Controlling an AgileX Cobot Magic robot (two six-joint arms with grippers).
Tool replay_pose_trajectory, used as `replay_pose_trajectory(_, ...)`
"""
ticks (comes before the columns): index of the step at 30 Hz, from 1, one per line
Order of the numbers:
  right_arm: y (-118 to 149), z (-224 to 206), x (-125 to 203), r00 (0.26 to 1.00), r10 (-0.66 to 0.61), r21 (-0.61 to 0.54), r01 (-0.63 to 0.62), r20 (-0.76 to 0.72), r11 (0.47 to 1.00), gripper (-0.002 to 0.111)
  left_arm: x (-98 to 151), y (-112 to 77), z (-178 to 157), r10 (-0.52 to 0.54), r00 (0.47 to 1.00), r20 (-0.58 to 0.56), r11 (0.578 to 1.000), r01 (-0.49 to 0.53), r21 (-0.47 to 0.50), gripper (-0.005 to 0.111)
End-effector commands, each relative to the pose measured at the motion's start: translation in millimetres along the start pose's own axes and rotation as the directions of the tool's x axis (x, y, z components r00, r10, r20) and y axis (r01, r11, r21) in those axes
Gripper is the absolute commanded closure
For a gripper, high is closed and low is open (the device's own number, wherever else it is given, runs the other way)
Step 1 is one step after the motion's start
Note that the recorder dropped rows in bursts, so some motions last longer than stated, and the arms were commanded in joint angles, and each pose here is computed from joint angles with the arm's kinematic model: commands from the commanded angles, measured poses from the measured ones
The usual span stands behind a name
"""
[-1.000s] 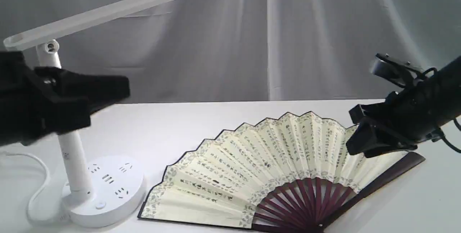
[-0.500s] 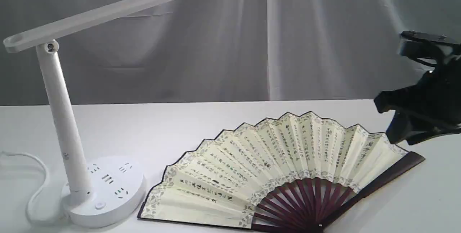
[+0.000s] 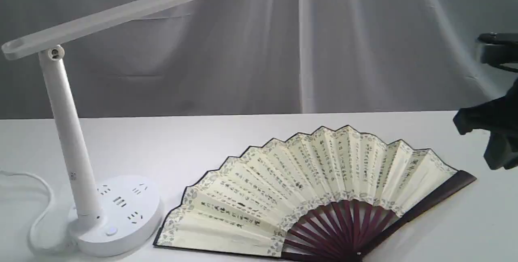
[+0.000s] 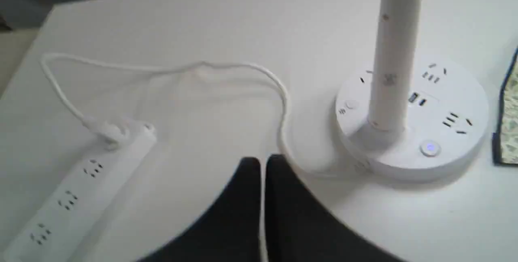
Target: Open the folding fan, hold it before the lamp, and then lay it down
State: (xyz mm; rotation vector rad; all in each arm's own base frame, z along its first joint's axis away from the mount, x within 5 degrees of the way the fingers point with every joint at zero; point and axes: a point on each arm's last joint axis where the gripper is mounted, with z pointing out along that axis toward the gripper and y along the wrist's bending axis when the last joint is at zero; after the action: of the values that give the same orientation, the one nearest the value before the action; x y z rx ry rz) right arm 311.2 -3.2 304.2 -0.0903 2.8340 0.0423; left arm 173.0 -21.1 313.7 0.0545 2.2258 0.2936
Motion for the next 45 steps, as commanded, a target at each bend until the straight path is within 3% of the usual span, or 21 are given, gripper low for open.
replay_pose_trajectory(1,1,-11,13,1.000,-0.008,0.019,0.007,0.017,1.000,0.108,6,-9.0,5,-0.035,0.997,-0.072,0.997,0.040,0.067,0.107)
replay_pose_trajectory(4,2,-12,30,0.999,-0.008,0.023,0.007,0.049,1.000,0.108,9,-20.4,13,-0.039,0.990,-0.137,0.989,0.058,0.135,0.107)
replay_pose_trajectory(7,3,-11,48,0.998,-0.007,0.024,0.006,0.063,1.000,0.108,13,-33.8,25,0.024,0.980,-0.196,0.978,0.018,0.209,0.107)
replay_pose_trajectory(10,5,-13,63,0.997,-0.003,0.022,0.002,0.072,1.000,0.108,15,-40.4,37,0.036,0.968,-0.247,0.975,0.021,0.222,0.107)
replay_pose_trajectory(14,6,-16,77,0.997,-0.004,0.023,0.002,0.083,1.000,0.108,21,-23.6,58,-0.012,0.940,-0.340,0.982,0.076,0.176,0.107)
replay_pose_trajectory(16,6,-15,80,0.996,-0.003,0.022,0.001,0.094,1.000,0.108,24,-9.0,64,-0.133,0.914,-0.384,0.968,0.203,0.148,0.107)
replay_pose_trajectory(18,7,-13,82,0.995,-0.004,0.021,0.002,0.100,1.000,0.108,25,0.3,66,-0.194,0.896,-0.400,0.943,0.282,0.174,0.107)
replay_pose_trajectory(23,8,-3,87,0.996,-0.018,0.009,0.017,0.086,1.000,0.108,24,3.6,67,-0.193,0.895,-0.402,0.918,0.309,0.247,0.107)
replay_pose_trajectory(30,4,5,99,0.997,-0.026,0.053,0.021,0.079,0.998,0.108,29,7.5,67,-0.085,0.907,-0.412,0.953,0.195,0.233,0.107)
replay_pose_trajectory(36,1,-6,117,0.990,-0.010,0.115,-0.006,0.138,0.993,0.108,29,-1.8,64,0.009,0.913,-0.408,0.976,0.080,0.201,0.107)
replay_pose_trajectory(42,2,-23,125,0.977,-0.006,0.122,-0.021,0.213,0.992,0.108,28,-6.2,63,-0.052,0.906,-0.420,0.971,0.144,0.190,0.107)
replay_pose_trajectory(45,2,-33,129,0.965,-0.018,0.134,-0.018,0.260,0.991,0.108,27,-5.5,60,-0.037,0.914,-0.403,0.971,0.127,0.200,0.107)
